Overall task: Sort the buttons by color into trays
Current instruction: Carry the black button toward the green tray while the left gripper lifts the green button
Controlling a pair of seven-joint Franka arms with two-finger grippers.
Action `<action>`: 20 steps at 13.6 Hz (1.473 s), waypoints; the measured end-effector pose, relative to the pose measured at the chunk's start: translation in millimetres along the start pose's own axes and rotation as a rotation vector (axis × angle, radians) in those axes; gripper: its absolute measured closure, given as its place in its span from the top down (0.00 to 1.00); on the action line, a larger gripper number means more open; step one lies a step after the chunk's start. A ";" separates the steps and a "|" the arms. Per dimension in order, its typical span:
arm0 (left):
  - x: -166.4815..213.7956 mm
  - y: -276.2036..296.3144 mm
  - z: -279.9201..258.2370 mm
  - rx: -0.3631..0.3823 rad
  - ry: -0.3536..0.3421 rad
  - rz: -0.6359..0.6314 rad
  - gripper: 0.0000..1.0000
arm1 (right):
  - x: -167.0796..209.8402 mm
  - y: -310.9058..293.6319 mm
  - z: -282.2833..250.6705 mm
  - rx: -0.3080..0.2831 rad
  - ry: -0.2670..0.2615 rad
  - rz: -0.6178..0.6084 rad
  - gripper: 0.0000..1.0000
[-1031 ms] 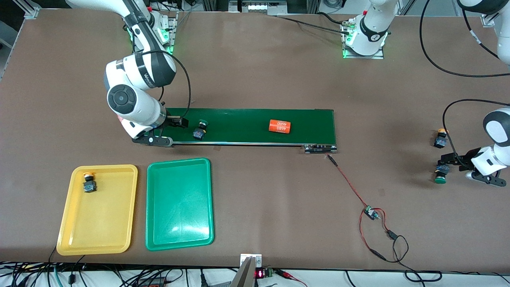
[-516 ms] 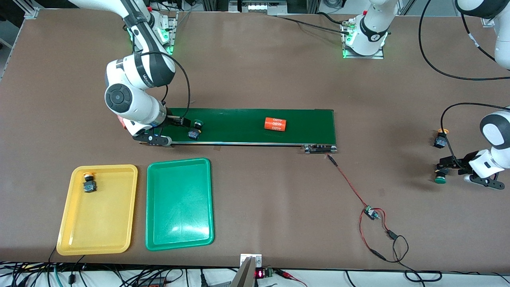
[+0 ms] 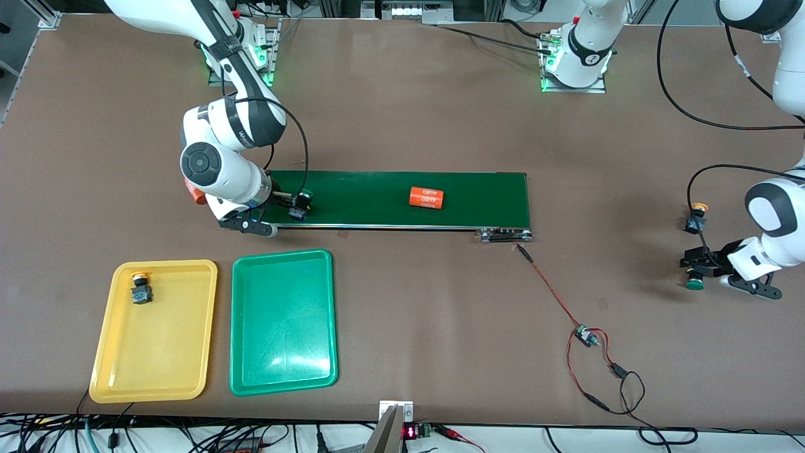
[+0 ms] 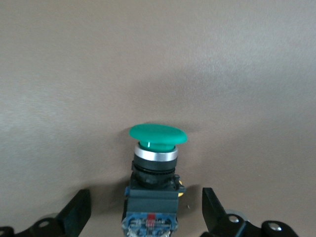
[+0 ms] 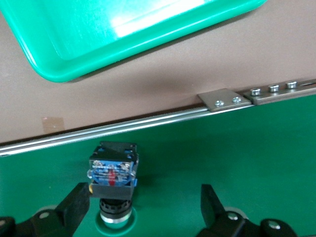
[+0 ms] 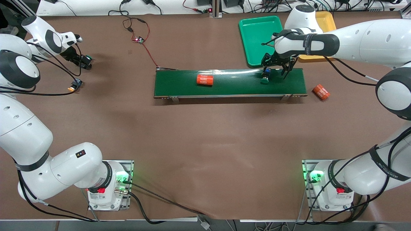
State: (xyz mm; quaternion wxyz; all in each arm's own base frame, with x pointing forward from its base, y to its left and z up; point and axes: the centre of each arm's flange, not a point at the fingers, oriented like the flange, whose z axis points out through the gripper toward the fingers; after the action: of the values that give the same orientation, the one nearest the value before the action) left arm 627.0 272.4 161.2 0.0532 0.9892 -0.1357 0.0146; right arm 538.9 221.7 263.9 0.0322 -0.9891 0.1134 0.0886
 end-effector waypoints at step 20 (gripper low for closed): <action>16.5 223.9 -139.2 0.017 -0.196 -0.045 0.42 | 52.5 0.5 -98.3 -0.028 0.095 -0.136 0.41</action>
State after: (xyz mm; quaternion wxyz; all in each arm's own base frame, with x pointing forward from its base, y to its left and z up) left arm 580.5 68.8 323.0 0.0316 0.9891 -0.1181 -0.0821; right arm 605.7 201.6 350.9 0.0186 -0.9979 0.0461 0.0406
